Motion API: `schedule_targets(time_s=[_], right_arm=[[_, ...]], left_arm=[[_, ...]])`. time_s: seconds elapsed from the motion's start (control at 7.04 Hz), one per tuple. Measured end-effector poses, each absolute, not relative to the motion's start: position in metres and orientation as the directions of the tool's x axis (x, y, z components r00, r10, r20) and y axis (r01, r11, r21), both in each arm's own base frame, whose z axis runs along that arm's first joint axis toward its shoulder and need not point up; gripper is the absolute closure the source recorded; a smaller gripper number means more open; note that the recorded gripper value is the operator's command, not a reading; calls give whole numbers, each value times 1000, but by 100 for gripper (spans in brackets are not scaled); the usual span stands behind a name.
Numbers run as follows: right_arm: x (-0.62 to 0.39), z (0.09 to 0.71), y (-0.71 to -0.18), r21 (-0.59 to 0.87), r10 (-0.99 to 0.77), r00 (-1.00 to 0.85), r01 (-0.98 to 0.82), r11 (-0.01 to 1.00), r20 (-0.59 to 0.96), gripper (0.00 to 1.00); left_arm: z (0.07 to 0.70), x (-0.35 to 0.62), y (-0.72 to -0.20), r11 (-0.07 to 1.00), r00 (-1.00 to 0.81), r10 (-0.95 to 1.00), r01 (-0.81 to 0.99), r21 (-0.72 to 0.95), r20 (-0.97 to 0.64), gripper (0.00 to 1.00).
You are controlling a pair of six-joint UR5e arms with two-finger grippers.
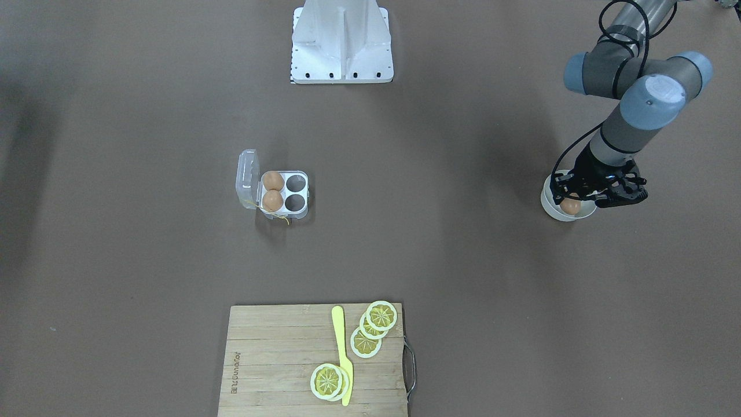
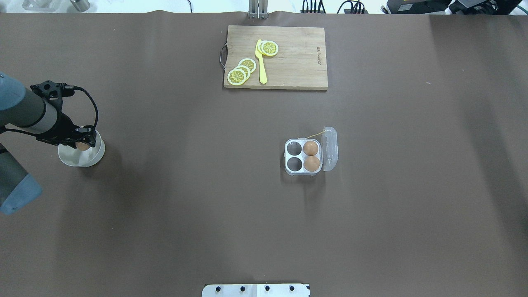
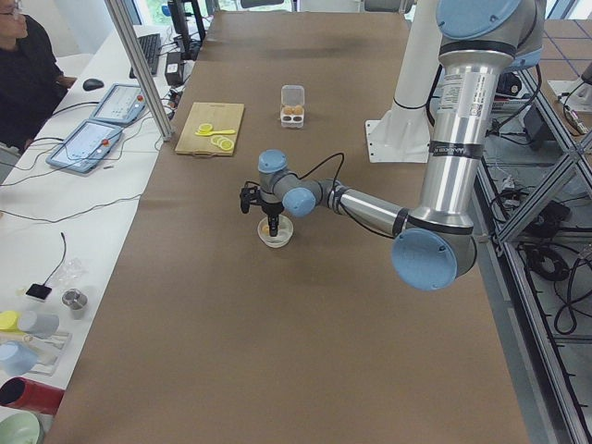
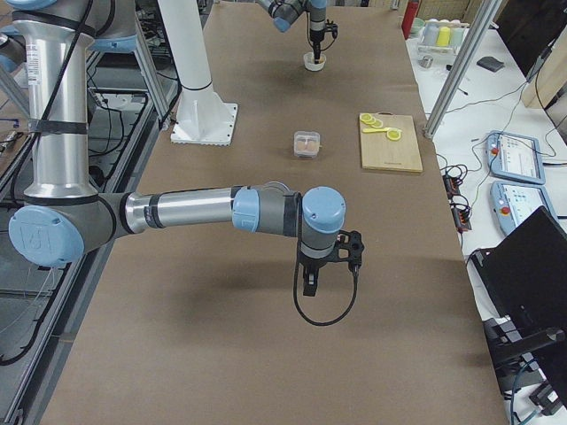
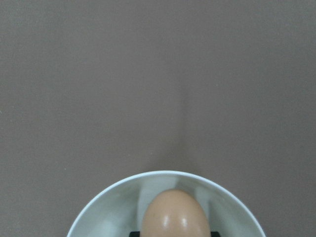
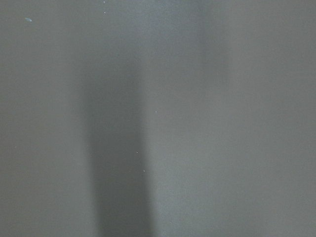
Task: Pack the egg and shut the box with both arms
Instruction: 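Lift the egg with the left gripper and carry it to the egg box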
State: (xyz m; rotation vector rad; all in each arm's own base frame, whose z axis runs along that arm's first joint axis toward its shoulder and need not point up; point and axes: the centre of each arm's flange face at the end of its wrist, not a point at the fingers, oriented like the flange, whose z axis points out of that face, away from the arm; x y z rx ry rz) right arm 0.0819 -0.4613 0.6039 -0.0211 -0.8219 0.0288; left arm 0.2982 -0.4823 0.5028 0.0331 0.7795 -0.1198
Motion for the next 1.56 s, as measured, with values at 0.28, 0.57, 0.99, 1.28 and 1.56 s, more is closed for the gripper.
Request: schedule_targets(time_s=[0.28, 0.57, 0.99, 1.28, 1.56], right_arm=[[81, 604, -461, -31, 34, 680, -16, 999, 732, 0], [81, 602, -462, -25, 28, 681, -15, 1000, 732, 0], [80, 598, -461, -18, 23, 666, -14, 1000, 746, 0], [79, 596, -461, -13, 19, 660, -15, 1000, 751, 0], [79, 593, -461, -9, 17, 658, -15, 1000, 752, 0]], left_arm=[[487, 265, -454, 992, 682, -86, 127, 2, -726, 89], [451, 257, -450, 989, 649, -54, 141, 50, -759, 90], [330, 306, -507, 951, 541, -57, 286, 120, -839, 96], [249, 393, -493, 914, 477, -55, 377, 148, -877, 96], [199, 484, -439, 874, 425, -65, 460, 153, -903, 96]])
